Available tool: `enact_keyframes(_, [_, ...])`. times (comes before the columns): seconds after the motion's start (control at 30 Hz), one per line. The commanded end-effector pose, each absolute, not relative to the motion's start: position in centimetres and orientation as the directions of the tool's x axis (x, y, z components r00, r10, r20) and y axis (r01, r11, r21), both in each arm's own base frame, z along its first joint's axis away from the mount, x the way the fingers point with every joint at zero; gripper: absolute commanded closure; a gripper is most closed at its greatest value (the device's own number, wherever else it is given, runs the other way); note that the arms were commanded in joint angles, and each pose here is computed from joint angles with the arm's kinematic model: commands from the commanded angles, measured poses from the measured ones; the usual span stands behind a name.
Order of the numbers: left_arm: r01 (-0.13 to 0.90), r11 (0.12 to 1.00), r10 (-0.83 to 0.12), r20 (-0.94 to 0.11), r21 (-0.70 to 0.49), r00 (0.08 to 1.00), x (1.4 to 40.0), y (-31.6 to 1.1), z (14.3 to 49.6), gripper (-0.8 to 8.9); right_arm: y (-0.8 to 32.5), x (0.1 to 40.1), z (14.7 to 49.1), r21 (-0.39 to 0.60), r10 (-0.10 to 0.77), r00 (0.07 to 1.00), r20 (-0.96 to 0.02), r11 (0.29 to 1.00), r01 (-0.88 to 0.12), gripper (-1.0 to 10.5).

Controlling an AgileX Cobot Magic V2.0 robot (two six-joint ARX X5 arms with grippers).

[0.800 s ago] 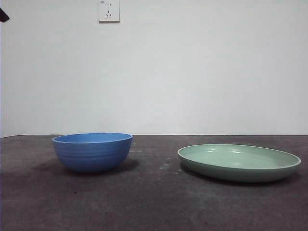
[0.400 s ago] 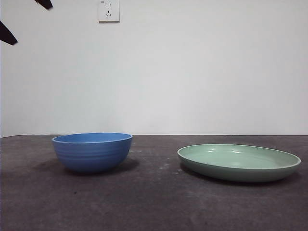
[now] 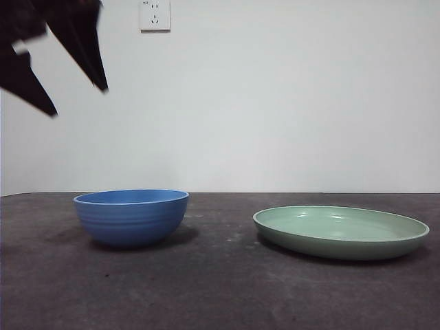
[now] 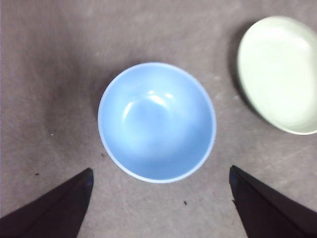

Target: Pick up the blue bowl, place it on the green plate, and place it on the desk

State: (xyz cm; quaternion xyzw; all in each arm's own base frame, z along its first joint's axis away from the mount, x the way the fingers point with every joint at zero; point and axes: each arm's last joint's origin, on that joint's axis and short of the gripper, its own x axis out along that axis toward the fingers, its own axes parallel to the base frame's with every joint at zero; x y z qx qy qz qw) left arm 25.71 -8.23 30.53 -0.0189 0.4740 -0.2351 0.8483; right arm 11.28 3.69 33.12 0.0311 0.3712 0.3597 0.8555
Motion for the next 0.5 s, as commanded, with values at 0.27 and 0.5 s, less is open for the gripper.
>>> enact_keyframes(0.27, [0.328,0.928,-0.309,-0.861,-0.179,0.404,30.9,-9.5,25.4,3.85,3.8,11.4,33.6,0.31,0.644,0.473,-0.602,0.733,-0.605,5.8])
enact_keyframes(0.5, [0.315,0.933,-0.287,-0.886,-0.173,0.365,32.9,-10.1,22.1,3.87,3.8,11.5,33.7,0.305,0.645,0.479,-0.595,0.733,-0.608,5.8])
